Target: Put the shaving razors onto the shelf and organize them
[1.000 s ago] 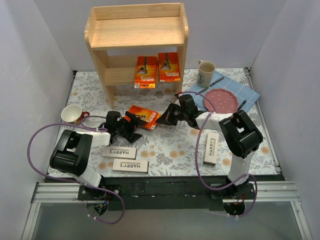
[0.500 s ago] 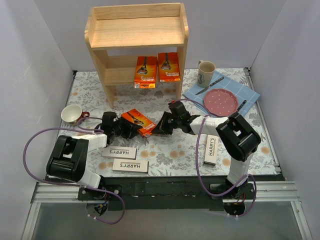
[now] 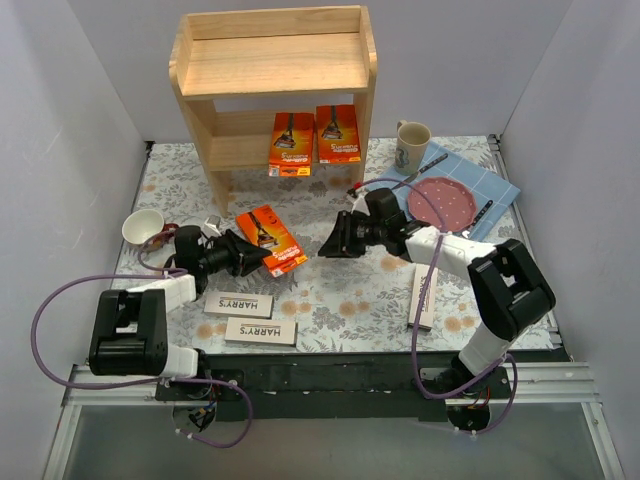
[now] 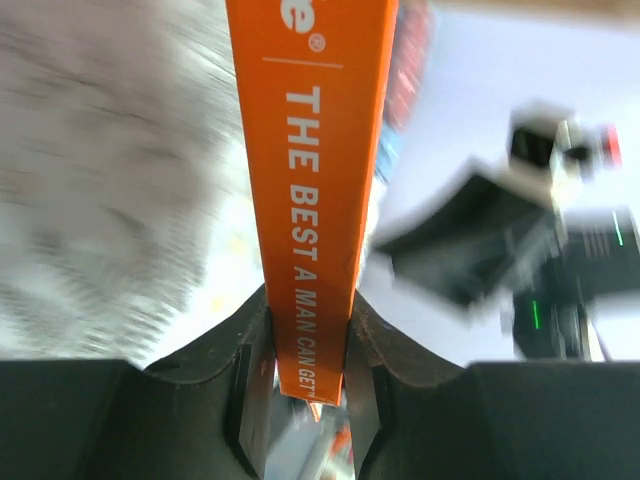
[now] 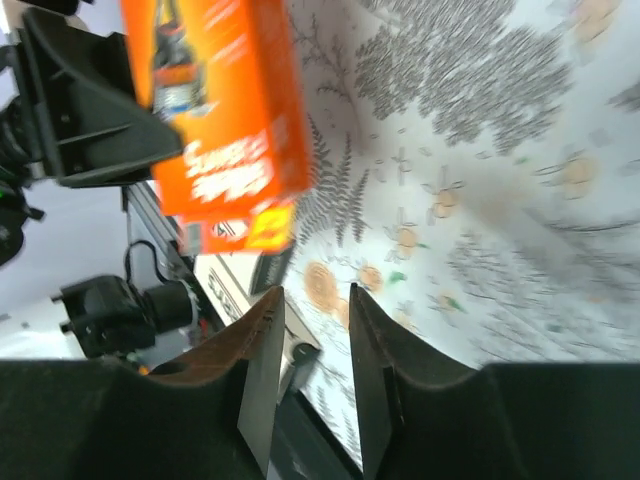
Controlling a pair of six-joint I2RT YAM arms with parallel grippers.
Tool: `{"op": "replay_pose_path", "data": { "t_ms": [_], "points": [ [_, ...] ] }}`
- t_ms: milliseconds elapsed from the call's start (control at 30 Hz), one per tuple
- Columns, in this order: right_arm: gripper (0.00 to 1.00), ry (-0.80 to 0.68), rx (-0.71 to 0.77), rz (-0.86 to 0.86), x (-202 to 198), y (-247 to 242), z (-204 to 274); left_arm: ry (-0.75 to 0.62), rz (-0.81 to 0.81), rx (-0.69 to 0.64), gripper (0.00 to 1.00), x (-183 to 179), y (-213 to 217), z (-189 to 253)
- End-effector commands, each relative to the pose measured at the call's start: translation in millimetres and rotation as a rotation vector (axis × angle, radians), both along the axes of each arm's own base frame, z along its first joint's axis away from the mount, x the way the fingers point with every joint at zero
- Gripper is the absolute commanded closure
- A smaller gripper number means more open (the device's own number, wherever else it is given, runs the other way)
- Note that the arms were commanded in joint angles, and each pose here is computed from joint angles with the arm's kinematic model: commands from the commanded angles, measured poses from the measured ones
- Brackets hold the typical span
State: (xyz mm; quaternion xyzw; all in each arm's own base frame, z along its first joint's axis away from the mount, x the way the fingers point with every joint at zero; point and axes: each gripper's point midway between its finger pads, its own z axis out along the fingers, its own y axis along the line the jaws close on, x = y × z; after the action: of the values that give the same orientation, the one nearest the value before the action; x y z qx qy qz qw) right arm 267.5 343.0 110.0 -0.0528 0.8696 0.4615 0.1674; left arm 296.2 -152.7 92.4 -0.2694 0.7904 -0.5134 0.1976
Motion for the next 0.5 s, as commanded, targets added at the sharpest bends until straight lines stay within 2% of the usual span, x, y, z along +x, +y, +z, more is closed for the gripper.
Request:
{"op": "replay_pose_path", "data": {
  "t_ms": [0, 33, 67, 167, 200, 333, 400, 433, 467],
  "points": [
    [0.6, -0.203, -0.021, 0.181, 17, -33, 42, -0.236, -0.307, -0.138, 1.0, -29, -13, 73],
    [0.6, -0.227, -0.017, 0.201, 16, -35, 51, -0.274, -0.391, -0.163, 1.0, -41, -13, 81],
    [0.6, -0.265, -0.025, 0.212, 19, -37, 58, -0.241, -0.411, -0.171, 1.0, -48, -13, 84],
    [0.6, -0.377, -0.036, 0.26, 19, -37, 83, -0.305, -0.442, -0.108, 1.0, -46, -1, 103],
    [0.6, -0.385, -0.049, 0.267, 17, -38, 86, -0.37, -0.431, -0.069, 1.0, -33, 8, 120],
    [0.6, -0.493, -0.076, 0.276, 24, -36, 111, -0.447, -0.397, -0.03, 1.0, -13, 38, 148],
    [0.6, -0.516, -0.082, 0.279, 26, -36, 116, -0.442, -0.397, -0.04, 1.0, -4, 52, 151],
    [0.6, -0.522, -0.086, 0.276, 27, -36, 118, -0.507, -0.39, -0.005, 1.0, 9, 64, 169],
    [0.6, -0.527, -0.085, 0.278, 28, -35, 120, -0.437, -0.385, -0.046, 1.0, 7, 67, 169]
  ]
}}
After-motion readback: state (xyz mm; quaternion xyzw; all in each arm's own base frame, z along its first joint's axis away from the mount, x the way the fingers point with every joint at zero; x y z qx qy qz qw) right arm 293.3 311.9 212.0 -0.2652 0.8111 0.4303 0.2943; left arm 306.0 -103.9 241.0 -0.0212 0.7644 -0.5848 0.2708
